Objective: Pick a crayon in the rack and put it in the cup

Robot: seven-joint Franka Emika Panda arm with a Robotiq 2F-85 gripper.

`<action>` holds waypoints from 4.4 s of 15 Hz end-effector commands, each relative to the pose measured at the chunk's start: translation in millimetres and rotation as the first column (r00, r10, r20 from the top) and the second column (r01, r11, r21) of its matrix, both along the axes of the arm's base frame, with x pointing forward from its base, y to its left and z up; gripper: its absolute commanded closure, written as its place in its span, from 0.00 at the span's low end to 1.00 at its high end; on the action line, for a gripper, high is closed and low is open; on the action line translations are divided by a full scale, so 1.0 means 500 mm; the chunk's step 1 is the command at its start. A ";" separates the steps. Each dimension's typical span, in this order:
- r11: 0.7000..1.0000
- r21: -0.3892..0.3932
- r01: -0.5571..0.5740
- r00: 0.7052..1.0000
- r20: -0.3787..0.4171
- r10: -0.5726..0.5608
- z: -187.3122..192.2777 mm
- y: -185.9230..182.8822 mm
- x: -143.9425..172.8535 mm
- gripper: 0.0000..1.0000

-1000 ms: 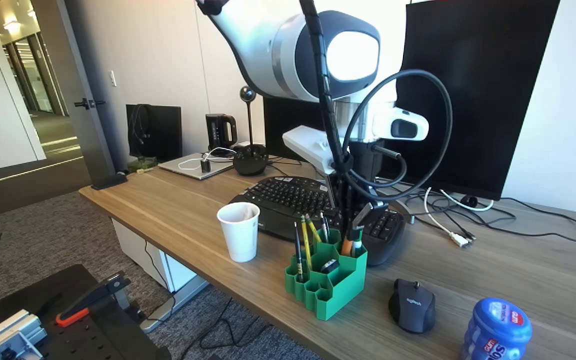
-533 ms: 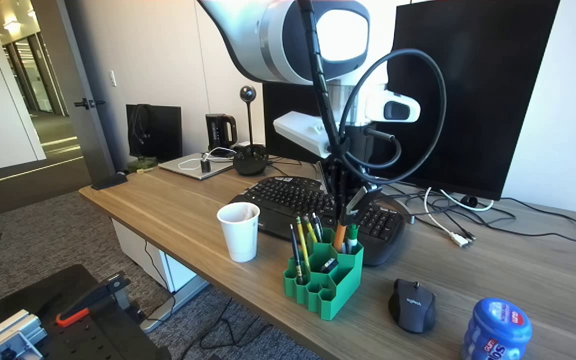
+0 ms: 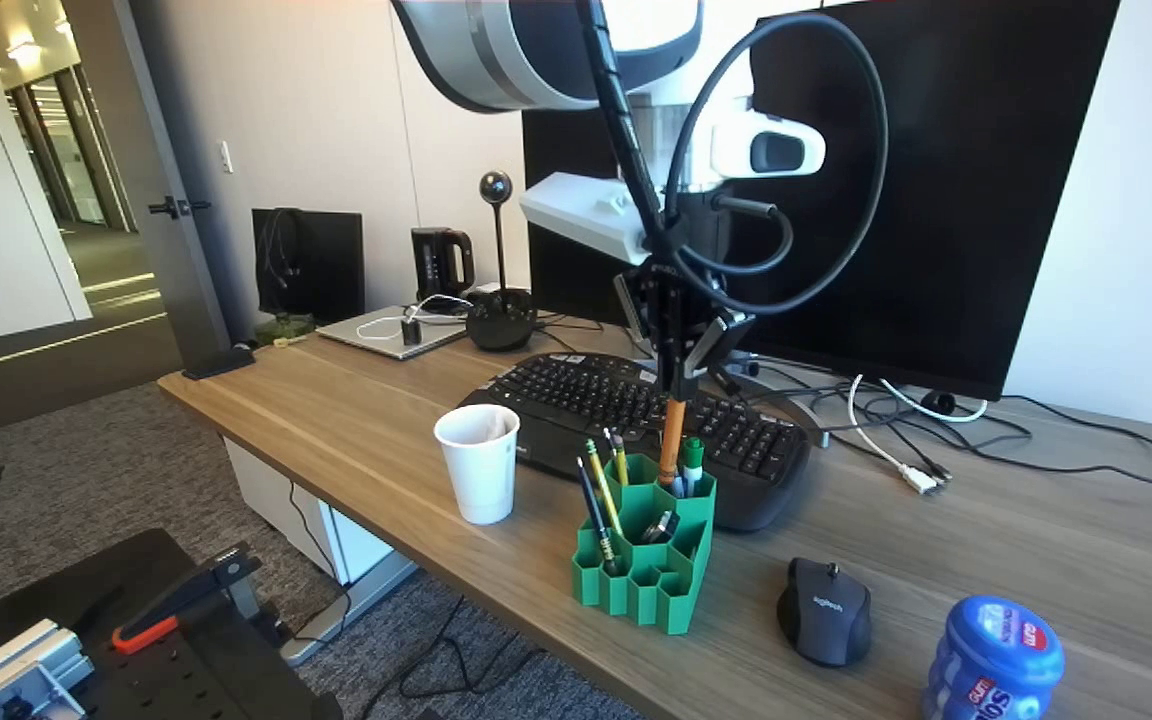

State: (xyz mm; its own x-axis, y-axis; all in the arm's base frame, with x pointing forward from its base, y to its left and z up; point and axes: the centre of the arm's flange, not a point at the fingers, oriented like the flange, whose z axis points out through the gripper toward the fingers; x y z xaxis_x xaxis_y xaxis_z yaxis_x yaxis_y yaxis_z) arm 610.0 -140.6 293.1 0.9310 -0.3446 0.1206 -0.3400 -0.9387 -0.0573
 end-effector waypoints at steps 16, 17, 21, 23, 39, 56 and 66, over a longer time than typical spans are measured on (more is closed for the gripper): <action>0.985 0.061 -0.160 0.980 0.129 0.151 0.076 0.089 -0.136 0.96; 0.983 0.057 -0.175 0.978 0.127 0.166 0.072 0.096 -0.145 0.96; 0.974 0.025 -0.225 0.964 0.149 0.219 0.071 0.138 -0.157 0.96; 0.971 0.025 -0.237 0.960 0.156 0.230 0.075 0.157 -0.157 0.96; 0.922 0.044 -0.385 0.911 0.174 0.373 0.072 0.331 -0.167 0.96; 0.910 0.037 -0.412 0.903 0.148 0.403 0.046 0.339 -0.172 0.50; 0.923 0.030 -0.384 0.913 0.162 0.374 0.056 0.316 -0.169 0.00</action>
